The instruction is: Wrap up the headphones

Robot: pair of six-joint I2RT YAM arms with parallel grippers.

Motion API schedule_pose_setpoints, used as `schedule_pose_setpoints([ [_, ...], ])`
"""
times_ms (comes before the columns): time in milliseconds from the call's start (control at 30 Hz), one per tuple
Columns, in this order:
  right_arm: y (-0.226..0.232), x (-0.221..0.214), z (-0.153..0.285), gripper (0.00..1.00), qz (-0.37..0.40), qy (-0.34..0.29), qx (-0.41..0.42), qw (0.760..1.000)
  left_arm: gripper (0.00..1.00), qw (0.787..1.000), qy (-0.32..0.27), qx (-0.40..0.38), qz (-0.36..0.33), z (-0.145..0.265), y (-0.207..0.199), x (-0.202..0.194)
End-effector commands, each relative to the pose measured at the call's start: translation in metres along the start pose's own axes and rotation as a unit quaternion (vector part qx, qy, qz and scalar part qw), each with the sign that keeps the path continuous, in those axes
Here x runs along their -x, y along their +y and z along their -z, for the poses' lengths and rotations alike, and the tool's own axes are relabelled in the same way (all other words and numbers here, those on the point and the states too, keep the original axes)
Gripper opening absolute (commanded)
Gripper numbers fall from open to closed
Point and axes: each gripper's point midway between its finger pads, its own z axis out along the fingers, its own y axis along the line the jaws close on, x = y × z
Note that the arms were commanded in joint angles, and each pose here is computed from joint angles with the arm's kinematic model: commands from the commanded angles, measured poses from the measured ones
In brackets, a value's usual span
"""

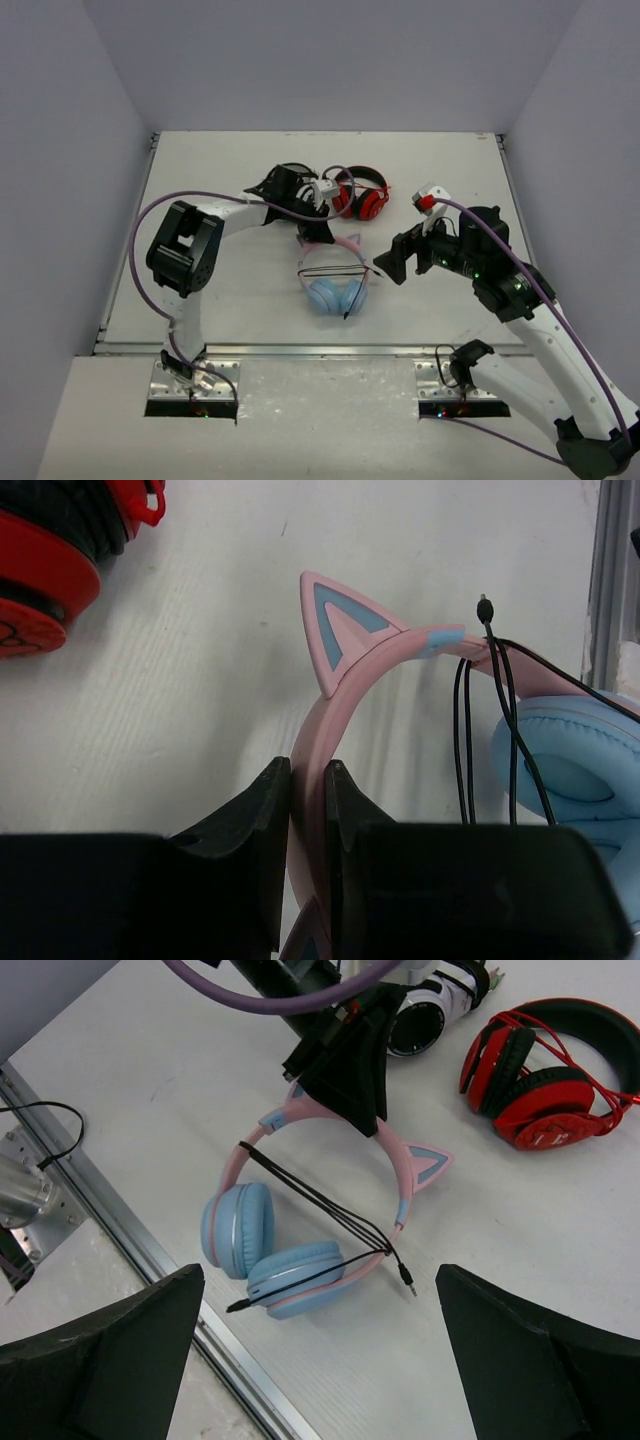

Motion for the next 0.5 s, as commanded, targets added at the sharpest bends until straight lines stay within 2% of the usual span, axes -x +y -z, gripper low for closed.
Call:
schedule_pose_setpoints([
  [0, 0.0, 0.002, -0.002, 0.99, -0.007, -0.003, 0.001, 1.0, 0.01, 0.998, -0.044, -0.027, -0.018, -0.016, -0.004, 0.036],
  [233, 0.0, -0.006, -0.004, 0.99, -0.011, 0.006, 0.002, 1.0, 0.02, 0.997, -0.067, -0.026, -0.02, -0.049, 0.014, 0.046],
  [467, 0.0, -0.007, -0.004, 0.99, -0.012, 0.007, 0.001, 1.0, 0.06, 0.996, -0.049, -0.068, -0.014, -0.079, 0.011, 0.039],
])
